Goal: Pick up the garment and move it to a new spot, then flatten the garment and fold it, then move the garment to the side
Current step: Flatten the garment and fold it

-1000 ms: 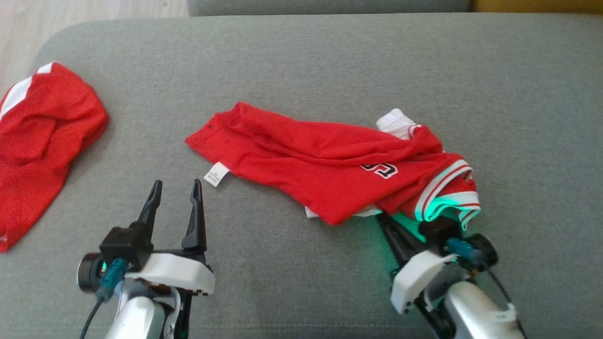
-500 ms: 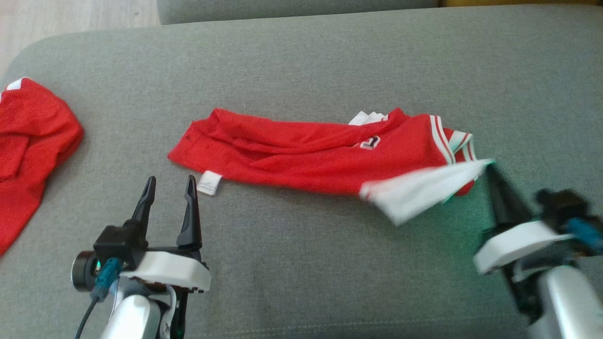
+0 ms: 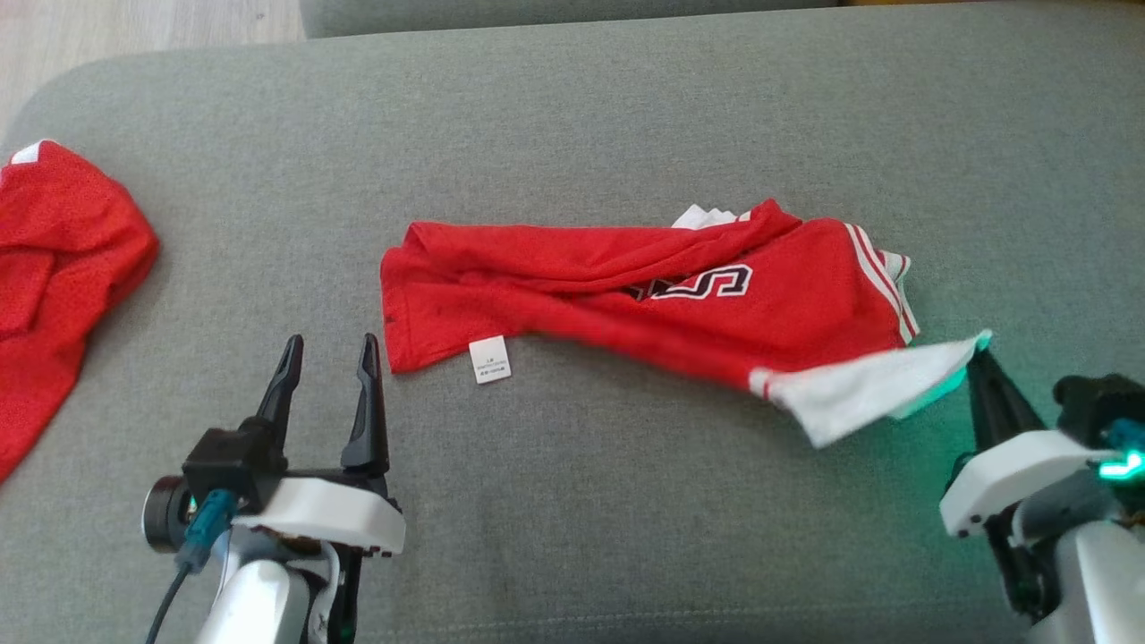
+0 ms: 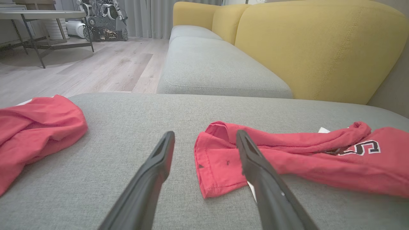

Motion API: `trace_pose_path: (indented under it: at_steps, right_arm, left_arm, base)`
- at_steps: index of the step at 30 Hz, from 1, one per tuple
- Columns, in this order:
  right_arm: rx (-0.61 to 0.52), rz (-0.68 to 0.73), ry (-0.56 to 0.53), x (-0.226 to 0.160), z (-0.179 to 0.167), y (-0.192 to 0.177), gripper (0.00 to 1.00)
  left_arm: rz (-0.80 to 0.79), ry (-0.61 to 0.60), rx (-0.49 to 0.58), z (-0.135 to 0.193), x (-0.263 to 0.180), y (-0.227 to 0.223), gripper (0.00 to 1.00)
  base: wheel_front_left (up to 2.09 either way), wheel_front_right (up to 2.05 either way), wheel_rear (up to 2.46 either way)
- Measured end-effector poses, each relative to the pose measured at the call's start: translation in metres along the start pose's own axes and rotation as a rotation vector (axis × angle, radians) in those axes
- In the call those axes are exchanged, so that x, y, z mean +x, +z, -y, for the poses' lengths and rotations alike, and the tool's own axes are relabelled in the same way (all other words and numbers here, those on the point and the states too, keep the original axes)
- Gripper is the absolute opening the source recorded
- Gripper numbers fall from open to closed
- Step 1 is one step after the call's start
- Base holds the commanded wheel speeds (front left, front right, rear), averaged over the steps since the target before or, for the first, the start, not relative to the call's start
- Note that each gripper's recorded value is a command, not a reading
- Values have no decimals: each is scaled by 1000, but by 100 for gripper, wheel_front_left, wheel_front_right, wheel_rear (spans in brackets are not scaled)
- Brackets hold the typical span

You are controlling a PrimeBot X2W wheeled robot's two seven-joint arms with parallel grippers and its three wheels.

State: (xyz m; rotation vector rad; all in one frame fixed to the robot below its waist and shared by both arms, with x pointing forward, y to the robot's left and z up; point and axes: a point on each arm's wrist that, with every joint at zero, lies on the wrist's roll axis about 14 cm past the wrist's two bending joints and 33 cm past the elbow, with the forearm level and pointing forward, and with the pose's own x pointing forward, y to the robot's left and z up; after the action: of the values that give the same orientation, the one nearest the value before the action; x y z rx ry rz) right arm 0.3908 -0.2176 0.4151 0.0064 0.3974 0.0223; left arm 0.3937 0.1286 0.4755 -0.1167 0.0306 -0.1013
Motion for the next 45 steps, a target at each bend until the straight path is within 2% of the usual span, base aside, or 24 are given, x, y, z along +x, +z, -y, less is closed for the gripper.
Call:
trace_pose_path:
  at_steps: [1,6,10,19,27,34,45]
  right_arm:
    - [10,-9,-1,0,-1,-4,98]
    - [41,-78,4,-8,-5,-25,100]
    - [56,-66,-7,-21,-2,-27,100]
    - [78,231,-39,-45,3,51,100]
    - [40,372,46,-62,-29,94,100]
    - [37,298,127,-74,-59,68,100]
    - [36,303,135,-74,-62,70,100]
  left_arm:
    - [-1,0,-2,0,0,0,100]
    - [2,-2,-4,2,0,1,100]
    - [14,-3,-2,2,-1,5,100]
    - [38,1,4,2,-10,14,100]
    - [44,5,23,-1,-26,17,100]
    - [11,1,25,0,-40,10,100]
    - [6,-2,28,2,-40,11,100]
  base:
    - [0,0,0]
    - [0,0,0]
    - [0,0,0]
    - [0,0,0]
    - [0,0,0]
    - [0,0,0]
    - [0,0,0]
